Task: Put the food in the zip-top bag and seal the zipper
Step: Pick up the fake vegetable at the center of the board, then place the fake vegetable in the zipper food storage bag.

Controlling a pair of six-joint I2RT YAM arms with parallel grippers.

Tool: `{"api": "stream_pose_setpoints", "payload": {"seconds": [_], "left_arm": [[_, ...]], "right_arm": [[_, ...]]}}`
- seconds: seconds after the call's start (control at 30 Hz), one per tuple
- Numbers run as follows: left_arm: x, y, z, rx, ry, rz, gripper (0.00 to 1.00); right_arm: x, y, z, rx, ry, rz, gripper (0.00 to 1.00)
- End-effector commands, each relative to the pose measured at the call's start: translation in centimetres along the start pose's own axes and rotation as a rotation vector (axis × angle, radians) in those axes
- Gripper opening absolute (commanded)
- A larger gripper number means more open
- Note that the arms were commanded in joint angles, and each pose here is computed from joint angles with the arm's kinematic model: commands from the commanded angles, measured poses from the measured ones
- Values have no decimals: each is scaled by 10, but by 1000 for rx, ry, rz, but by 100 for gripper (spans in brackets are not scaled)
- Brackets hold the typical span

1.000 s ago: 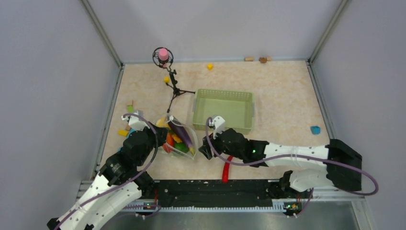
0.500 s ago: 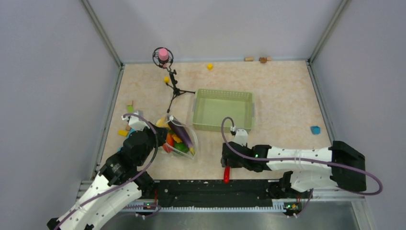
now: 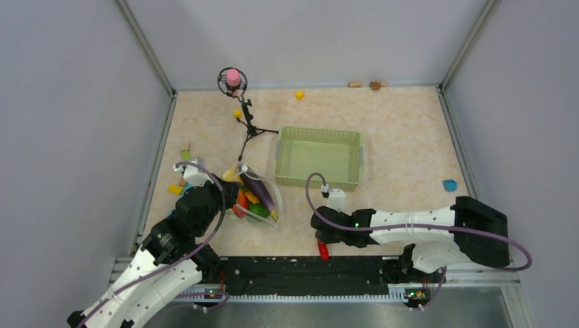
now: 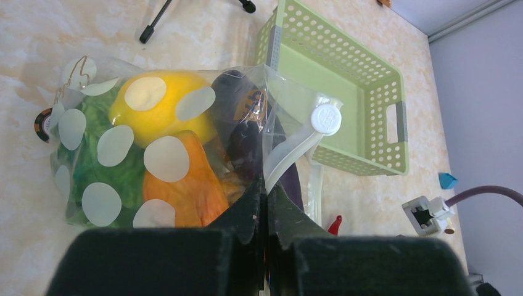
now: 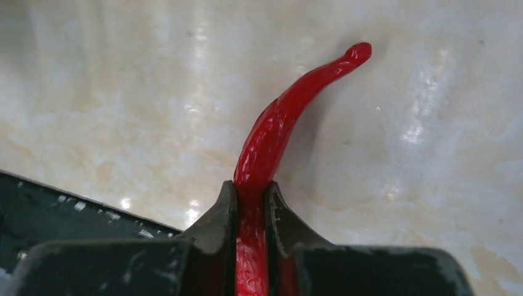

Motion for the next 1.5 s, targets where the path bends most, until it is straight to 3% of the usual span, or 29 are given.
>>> {"api": "stream_pose_setpoints", "payload": {"seconds": [0.0, 0.2, 0.4, 0.53, 0.9, 1.47], "left_arm": [[2, -17, -8, 22, -22, 77, 0], [2, -21, -5, 11, -6, 96, 0], [1, -22, -2, -2, 11, 101, 0], [0, -23, -1, -9, 19, 102, 0], [1, -22, -4, -12, 6, 97, 0], [0, -23, -1, -16, 21, 104, 0]], "right_arm": [[39, 45, -39, 207, -163, -295, 0], [120, 105, -66, 656, -402, -775, 0], [124, 132, -86, 1034, -430, -807, 0], [120, 144, -103, 1144, -390, -880, 0], [81, 146, -132, 1151, -228, -979, 0], [29, 186, -193, 755, -202, -758, 0]]}}
Point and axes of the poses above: each gripper's point midway between its finger pads, its own x axis back along the fingers, its own y axis along the line the jaws close on, z = x × y, the point moved 2 cm from there along x, back along the fingers, and after that the axes turned 12 degrees about x, right-handed, at the moved point
